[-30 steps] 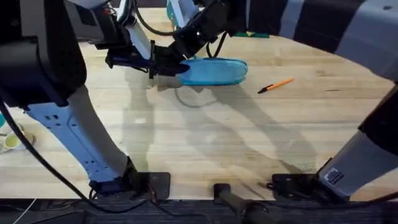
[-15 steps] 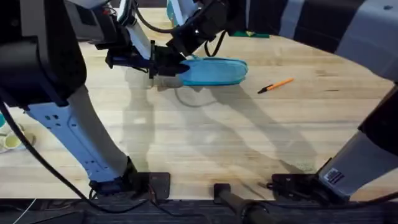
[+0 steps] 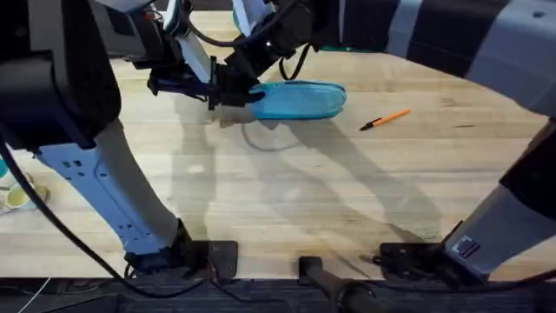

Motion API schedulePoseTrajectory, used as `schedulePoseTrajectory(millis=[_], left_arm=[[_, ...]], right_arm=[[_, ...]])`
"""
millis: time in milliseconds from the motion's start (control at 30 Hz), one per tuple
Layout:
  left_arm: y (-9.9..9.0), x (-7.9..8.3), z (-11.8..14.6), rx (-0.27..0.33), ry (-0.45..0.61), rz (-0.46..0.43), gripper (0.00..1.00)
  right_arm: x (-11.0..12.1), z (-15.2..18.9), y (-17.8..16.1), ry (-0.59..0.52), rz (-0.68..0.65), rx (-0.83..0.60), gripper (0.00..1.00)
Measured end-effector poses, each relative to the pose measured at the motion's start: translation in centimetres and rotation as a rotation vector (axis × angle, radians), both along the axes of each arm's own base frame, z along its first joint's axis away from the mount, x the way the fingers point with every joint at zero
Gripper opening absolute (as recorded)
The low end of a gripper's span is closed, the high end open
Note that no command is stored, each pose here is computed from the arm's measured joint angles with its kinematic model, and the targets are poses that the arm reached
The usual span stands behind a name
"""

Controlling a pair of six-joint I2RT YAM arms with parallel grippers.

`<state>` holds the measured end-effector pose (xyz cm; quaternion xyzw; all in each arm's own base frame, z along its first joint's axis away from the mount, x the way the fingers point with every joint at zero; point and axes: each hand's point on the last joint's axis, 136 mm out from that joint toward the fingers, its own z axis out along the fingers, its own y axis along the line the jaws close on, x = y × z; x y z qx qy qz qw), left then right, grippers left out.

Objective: Unzip the bag, pick up the pens from the table one at a time and place them inside, then zip the bag closed.

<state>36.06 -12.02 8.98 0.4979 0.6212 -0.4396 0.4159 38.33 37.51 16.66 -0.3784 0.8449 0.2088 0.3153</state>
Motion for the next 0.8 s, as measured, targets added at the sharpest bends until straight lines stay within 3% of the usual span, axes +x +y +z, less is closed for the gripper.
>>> schedulePoseTrajectory(millis=[500, 567, 633, 733, 800], left_arm=[[0.0, 0.0, 0.0, 0.000, 0.000, 0.000, 0.042], [0.0, 0.0, 0.0, 0.000, 0.000, 0.000, 0.042], [0.0, 0.0, 0.0, 0.000, 0.000, 0.000, 0.042], [0.0, 0.0, 0.0, 0.000, 0.000, 0.000, 0.042], [0.0, 0.0, 0.0, 0.000, 0.000, 0.000, 0.042]], right_arm=[[0.0, 0.0, 0.0, -0.001, 0.000, 0.000, 0.030], [0.0, 0.0, 0.0, -0.001, 0.000, 0.000, 0.077], [0.1, 0.0, -0.1, -0.001, -0.001, -0.001, 0.265], [0.2, -0.2, -0.6, 0.011, -0.010, -0.010, 0.714], [0.3, -0.6, -1.3, 0.027, -0.019, -0.026, 0.956]])
